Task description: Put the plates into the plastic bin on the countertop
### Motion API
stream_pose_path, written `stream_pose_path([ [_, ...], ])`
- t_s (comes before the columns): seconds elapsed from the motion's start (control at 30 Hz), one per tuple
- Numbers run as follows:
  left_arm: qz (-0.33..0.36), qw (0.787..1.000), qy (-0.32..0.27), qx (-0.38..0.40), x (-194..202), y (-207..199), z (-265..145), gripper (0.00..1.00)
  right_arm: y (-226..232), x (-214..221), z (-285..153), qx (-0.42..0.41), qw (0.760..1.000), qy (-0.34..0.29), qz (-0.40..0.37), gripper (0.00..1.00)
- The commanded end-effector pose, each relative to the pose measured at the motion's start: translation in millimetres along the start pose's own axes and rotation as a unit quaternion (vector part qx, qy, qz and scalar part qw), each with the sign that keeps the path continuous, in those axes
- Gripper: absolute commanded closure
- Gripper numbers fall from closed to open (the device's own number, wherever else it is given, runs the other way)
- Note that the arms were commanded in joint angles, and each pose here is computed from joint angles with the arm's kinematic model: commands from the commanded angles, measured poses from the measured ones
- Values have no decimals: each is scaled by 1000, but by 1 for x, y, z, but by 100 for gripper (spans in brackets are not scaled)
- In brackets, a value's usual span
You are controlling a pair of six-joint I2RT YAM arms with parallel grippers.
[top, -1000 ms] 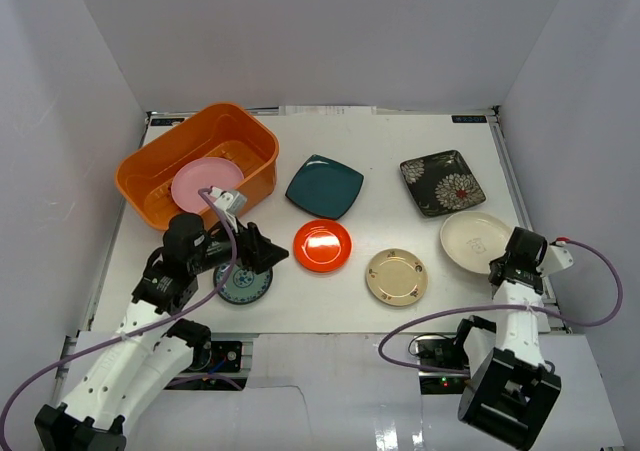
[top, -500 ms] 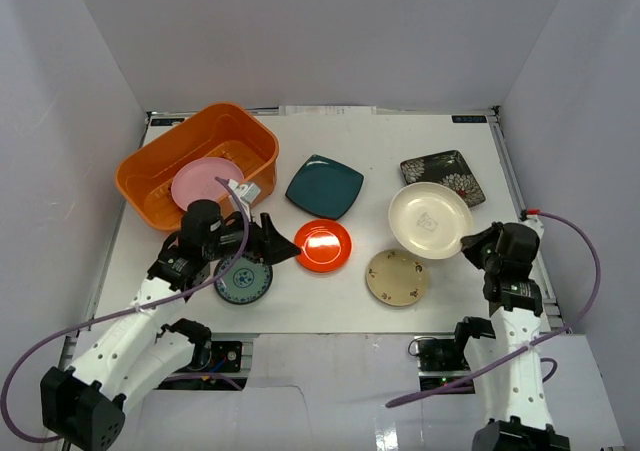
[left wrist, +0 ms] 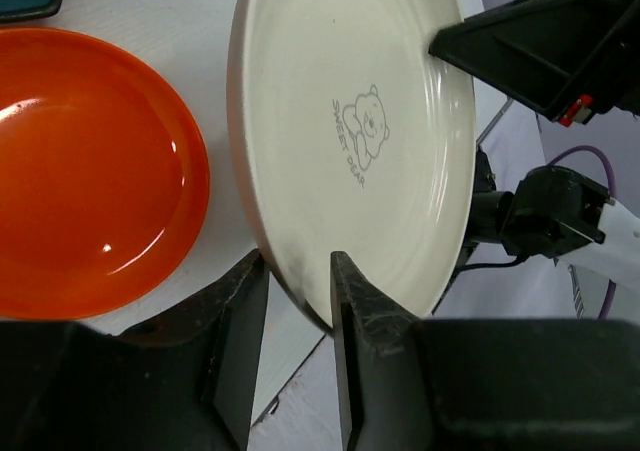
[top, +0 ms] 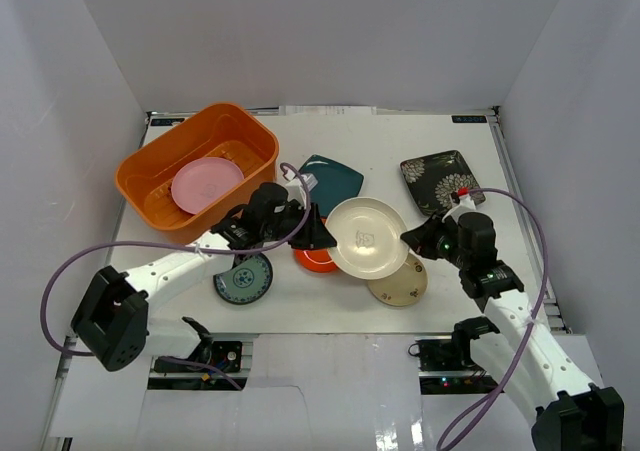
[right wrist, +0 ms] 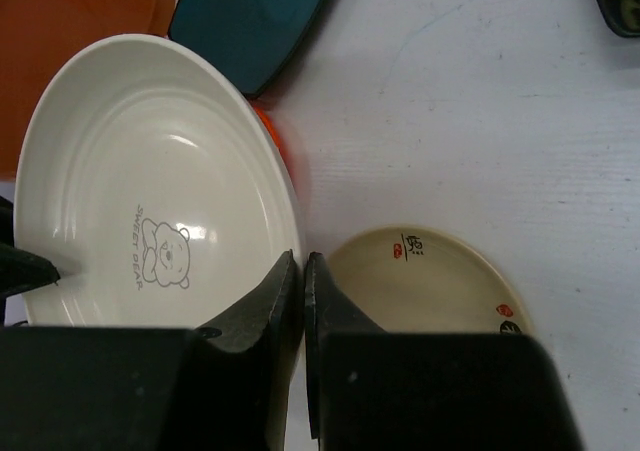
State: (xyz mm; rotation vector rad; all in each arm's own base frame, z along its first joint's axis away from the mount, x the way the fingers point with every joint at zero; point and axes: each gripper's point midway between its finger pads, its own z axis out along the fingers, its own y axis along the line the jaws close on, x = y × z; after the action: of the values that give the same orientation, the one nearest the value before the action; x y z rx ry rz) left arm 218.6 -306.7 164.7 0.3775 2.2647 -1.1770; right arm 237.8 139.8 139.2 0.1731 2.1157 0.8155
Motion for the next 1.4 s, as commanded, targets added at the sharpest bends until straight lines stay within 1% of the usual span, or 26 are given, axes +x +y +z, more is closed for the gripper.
stream_pose_path([
  [0.0,17,999,-41,-5,-28,-10,8,59,20,-10,3,-53,998,-23,-29,92],
  [0.13,12,999,-33,-28,-26,0,20,74,28,-3,5,-77,996,-12,-48,92],
  [0.17,11,999,-32,-35,-25,2,22,91,29,-3,5,-80,995,-13,-54,92],
  [0.2,10,998,-35,-46,-28,5,23,99,30,-3,3,-83,995,-16,-60,92],
  [0.23,12,998,-39,-52,-31,5,21,100,30,-3,2,-83,995,-16,-62,91],
  [0.3,17,995,-62,-77,-46,6,15,100,35,-8,-3,-90,993,-27,-75,70],
  [0.33,34,993,-78,-86,-58,3,8,100,32,-4,-5,-83,994,-19,-74,45],
  [0.37,44,990,-90,-99,-69,1,3,100,36,-9,-10,-86,993,-30,-80,32],
  [0.4,49,987,-93,-124,-76,6,-5,100,38,-11,-13,-88,992,-33,-83,23],
  [0.43,67,979,-132,-140,-107,-2,-18,100,39,-12,-16,-90,991,-36,-88,15],
  [0.47,69,974,-153,-155,-122,-2,-29,100,43,-16,-22,-93,990,-44,-92,12],
  [0.5,59,968,-169,-174,-139,9,-43,100,44,-17,-24,-94,990,-46,-93,10],
  [0.57,45,964,-205,-162,-171,2,-71,100,47,-17,-32,-99,989,-51,-96,8],
  [0.63,3,947,-258,-190,-208,31,-118,100,47,-15,-37,-101,989,-52,-99,7],
  [0.7,-17,934,-282,-219,-220,50,-144,100,44,-10,-37,-99,989,-48,-98,7],
  [0.77,-57,907,-308,-280,-228,89,-181,100,42,-6,-37,-99,989,-45,-97,7],
  [0.83,-89,890,-321,-312,-225,118,-206,100,37,2,-34,-98,990,-34,-95,7],
  [0.87,-127,873,-334,-332,-217,146,-228,100,36,4,-33,-97,990,-30,-94,7],
  [0.9,-149,863,-343,-341,-212,163,-243,100,32,8,-32,-93,991,-25,-91,7],
  [0.93,-167,862,-339,-338,-201,178,-244,100,31,10,-31,-91,992,-22,-90,8],
  [0.97,-186,846,-352,-355,-197,196,-261,100,29,11,-30,-89,992,-20,-90,8],
  [1.03,-203,834,-348,-376,-187,217,-265,100,26,15,-28,-87,992,-16,-89,9],
  [1.1,-224,831,-324,-392,-174,241,-257,100,25,17,-26,-88,992,-13,-87,9],
  [1.23,-255,815,-309,-418,-154,273,-251,100,27,15,-20,-90,993,-4,-82,10],
  [1.33,-268,814,-291,-425,-143,288,-242,100,29,5,-11,-81,993,-7,-84,10],
  [1.37,-271,814,-287,-426,-141,291,-240,97,29,2,-9,-78,994,-6,-83,10],
])
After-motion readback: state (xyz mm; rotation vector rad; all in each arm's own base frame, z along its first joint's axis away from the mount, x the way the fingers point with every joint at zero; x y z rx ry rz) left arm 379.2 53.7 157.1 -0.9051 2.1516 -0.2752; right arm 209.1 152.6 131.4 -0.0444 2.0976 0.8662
